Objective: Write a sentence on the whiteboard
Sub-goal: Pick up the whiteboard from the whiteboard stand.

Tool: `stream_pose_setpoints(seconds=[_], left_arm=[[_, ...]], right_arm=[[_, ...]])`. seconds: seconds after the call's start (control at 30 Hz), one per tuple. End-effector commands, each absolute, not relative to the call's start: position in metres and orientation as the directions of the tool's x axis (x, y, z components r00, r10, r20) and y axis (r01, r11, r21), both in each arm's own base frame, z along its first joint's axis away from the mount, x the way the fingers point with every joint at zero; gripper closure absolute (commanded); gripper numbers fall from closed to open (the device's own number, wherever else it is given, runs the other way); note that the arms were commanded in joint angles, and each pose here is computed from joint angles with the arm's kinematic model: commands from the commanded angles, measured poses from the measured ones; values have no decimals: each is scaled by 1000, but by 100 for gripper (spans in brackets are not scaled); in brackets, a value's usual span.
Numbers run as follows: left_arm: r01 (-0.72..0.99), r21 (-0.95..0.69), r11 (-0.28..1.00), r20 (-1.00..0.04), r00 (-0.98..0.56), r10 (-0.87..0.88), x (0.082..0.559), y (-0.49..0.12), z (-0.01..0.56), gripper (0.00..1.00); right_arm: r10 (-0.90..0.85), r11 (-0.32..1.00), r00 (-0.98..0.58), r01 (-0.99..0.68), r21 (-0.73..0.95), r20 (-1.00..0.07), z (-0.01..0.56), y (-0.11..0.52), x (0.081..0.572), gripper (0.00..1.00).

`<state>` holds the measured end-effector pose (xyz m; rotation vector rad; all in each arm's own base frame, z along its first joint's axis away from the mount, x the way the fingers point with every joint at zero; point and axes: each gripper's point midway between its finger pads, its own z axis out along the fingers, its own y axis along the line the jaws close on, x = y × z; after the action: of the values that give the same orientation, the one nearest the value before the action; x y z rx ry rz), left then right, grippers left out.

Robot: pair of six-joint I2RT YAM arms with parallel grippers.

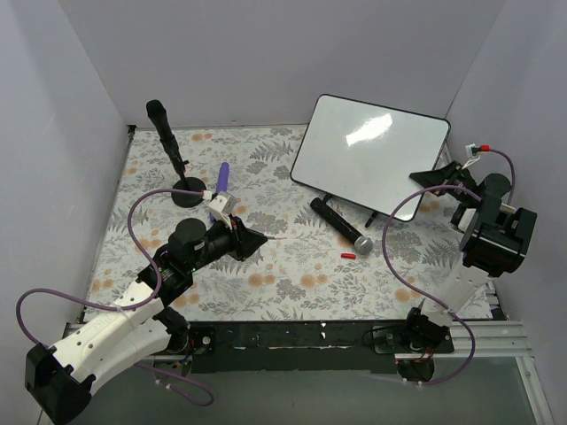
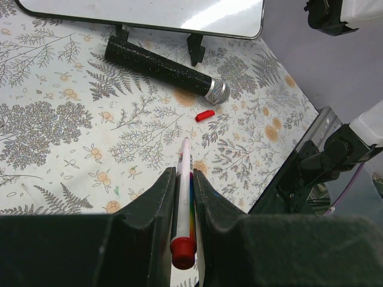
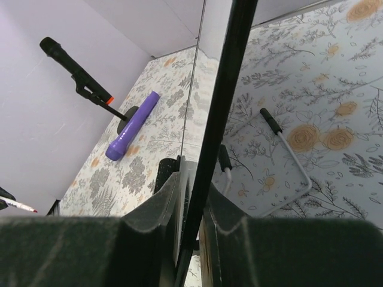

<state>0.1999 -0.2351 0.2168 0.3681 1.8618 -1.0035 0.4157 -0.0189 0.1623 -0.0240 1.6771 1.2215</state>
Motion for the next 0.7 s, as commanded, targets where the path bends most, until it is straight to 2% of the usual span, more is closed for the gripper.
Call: stream_pose_setpoints(seconds=[0.0,0.27,0.47,0.5,0.67], left_arm=[[638,-470,610,-862,-481,-161,200,-235,221,100],[639,-472,607,-860,-484,-159,199,-235,220,100],[639,-471,608,-861,-484,-158,200,-236,220,100],[638,-471,609,-860,-485,-157,200,-236,219,100],[638,-472,608,-858,-490,-153,200,-237,217,100]], right_arm=[[382,576,-263,-682,450,-886,218,-15,410,99],[339,608,-227,-688,397,-913,227,-14,405,99],[266,637,-157,-712,295,-951,239,-7,398,99],[272,638,-183,-700,320,-945,236,-6,398,99],[172,670,-125,-713,209,-977,244,7,399,99]])
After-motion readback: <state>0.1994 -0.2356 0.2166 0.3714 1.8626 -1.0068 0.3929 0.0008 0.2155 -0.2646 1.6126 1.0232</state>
